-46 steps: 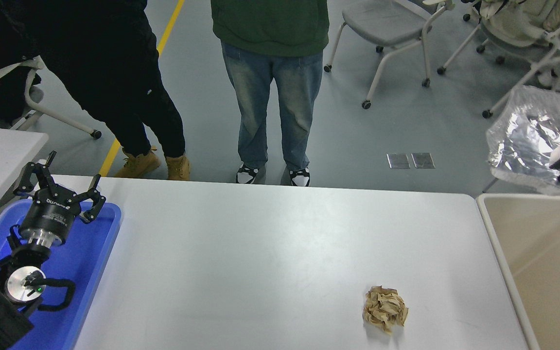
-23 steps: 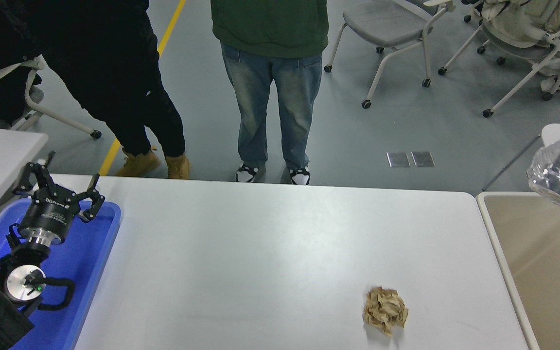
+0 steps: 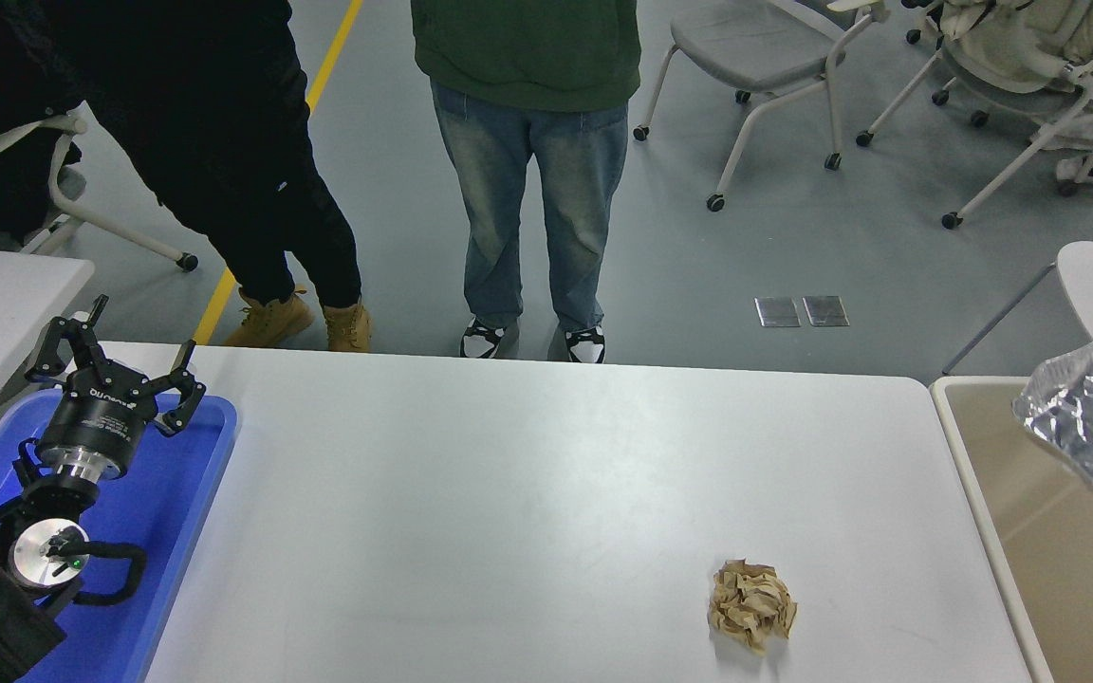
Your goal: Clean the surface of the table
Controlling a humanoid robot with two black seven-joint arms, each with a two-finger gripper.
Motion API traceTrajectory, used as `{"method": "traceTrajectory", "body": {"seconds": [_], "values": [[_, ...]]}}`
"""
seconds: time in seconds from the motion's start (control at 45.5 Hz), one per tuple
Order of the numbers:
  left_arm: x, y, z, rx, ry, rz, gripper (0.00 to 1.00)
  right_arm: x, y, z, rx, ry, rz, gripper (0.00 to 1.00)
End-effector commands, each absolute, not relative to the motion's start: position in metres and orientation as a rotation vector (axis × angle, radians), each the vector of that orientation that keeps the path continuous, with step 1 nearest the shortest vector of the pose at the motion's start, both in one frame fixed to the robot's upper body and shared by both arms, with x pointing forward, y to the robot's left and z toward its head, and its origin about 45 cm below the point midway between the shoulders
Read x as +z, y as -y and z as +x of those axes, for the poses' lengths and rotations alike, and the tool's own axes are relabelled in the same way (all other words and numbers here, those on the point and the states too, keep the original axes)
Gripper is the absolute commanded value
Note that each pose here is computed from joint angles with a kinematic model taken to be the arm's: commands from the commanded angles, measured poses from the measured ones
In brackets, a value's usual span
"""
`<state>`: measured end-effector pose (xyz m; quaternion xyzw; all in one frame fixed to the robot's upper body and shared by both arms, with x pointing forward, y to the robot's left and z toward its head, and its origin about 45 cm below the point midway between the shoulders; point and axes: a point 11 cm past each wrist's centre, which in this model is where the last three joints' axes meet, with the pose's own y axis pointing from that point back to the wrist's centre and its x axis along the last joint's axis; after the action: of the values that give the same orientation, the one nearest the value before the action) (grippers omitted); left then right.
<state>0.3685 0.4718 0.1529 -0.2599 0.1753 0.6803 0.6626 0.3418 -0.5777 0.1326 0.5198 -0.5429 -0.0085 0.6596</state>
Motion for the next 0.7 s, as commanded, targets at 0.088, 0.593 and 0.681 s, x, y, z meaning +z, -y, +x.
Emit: {"method": "traceTrajectory", "body": {"seconds": [0.088, 0.593, 0.681], "values": [[0.1528, -0.472, 0.3683, 1.539, -0.396, -0.587, 1.0, 0.087, 0.568, 0.314, -0.039, 1.282, 1.078, 0.0], [0.1528, -0.472, 0.3683, 1.54, -0.396, -0.586, 1.0, 0.081, 0.566, 0.309, -0.084, 1.343, 1.075, 1.0], [0.1528, -0.472, 0.3685, 1.539, -0.396, -0.587, 1.0, 0.084, 0.567, 0.312, -0.087, 1.363, 1.075, 1.0]]}}
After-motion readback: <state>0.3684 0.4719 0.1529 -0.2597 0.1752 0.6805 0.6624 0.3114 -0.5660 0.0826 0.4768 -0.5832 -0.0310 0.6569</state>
